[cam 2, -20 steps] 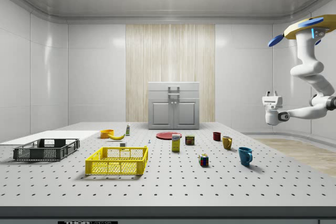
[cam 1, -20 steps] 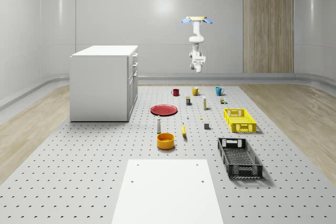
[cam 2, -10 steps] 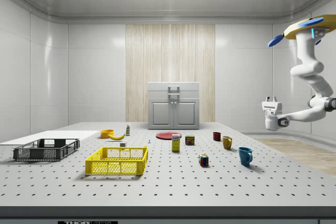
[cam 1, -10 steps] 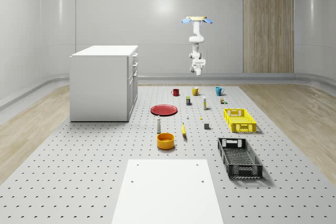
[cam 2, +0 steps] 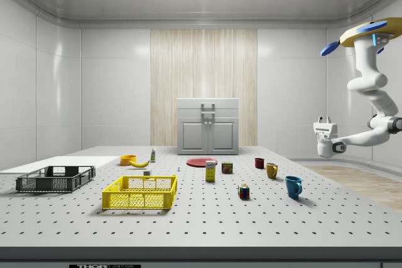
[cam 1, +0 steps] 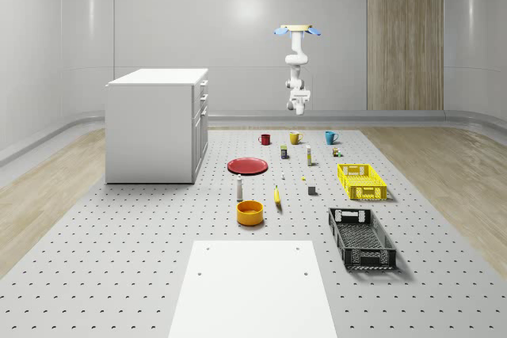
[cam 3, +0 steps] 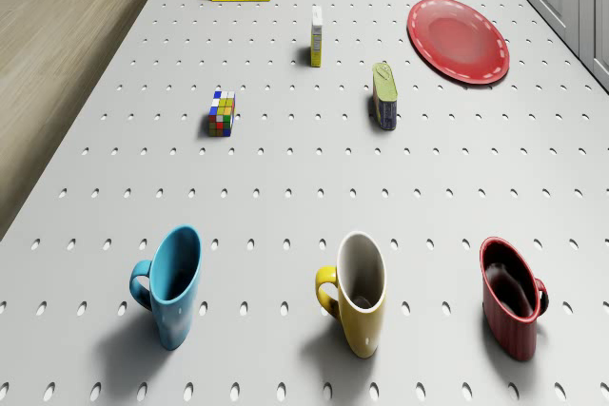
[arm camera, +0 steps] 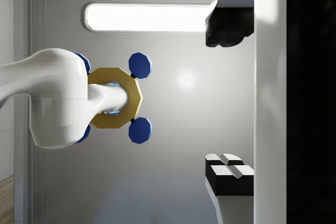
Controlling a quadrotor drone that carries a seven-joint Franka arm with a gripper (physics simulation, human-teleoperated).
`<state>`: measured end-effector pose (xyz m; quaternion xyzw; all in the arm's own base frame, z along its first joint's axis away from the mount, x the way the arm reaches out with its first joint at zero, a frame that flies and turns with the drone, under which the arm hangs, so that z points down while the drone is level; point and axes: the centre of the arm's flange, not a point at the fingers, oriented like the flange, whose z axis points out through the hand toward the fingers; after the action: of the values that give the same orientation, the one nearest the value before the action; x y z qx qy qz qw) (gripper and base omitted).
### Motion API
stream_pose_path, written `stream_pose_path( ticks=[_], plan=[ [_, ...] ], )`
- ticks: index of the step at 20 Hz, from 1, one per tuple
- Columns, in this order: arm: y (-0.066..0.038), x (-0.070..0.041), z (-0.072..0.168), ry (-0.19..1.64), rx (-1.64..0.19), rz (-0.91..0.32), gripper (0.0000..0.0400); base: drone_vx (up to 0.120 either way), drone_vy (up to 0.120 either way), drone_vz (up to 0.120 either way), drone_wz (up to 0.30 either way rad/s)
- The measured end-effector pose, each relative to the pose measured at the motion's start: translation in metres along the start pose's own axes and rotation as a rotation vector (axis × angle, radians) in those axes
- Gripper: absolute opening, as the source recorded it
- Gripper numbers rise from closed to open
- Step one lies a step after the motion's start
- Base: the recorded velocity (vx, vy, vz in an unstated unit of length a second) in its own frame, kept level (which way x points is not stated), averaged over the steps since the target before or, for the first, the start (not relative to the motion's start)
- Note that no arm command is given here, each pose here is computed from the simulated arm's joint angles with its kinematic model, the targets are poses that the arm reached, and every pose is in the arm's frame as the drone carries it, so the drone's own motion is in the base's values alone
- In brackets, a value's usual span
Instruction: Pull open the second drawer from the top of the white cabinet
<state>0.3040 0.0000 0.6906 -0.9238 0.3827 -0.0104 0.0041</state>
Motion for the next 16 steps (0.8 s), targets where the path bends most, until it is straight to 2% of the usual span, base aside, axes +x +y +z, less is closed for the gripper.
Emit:
stream_pose_path(
  ticks=[6,7,11,13,16],
  plan=[
    [0.0,0.0,-0.001,0.004,0.003,0.0,0.03,0.0,0.0,0.0,0.0],
    [0.003,0.003,0.0,-0.029,0.035,0.003,0.03,0.0,0.0,0.0,0.0],
    [0.043,0.043,0.022,-0.48,0.473,0.009,0.0306,0.1,-0.11,0.01,0.0],
    [0.056,0.056,0.04,-0.657,0.646,0.01,0.0307,0.12,-0.12,0.12,0.0],
    [0.065,0.065,0.062,-0.845,0.829,0.012,0.0305,0.12,-0.12,0.12,0.0]
  ],
)
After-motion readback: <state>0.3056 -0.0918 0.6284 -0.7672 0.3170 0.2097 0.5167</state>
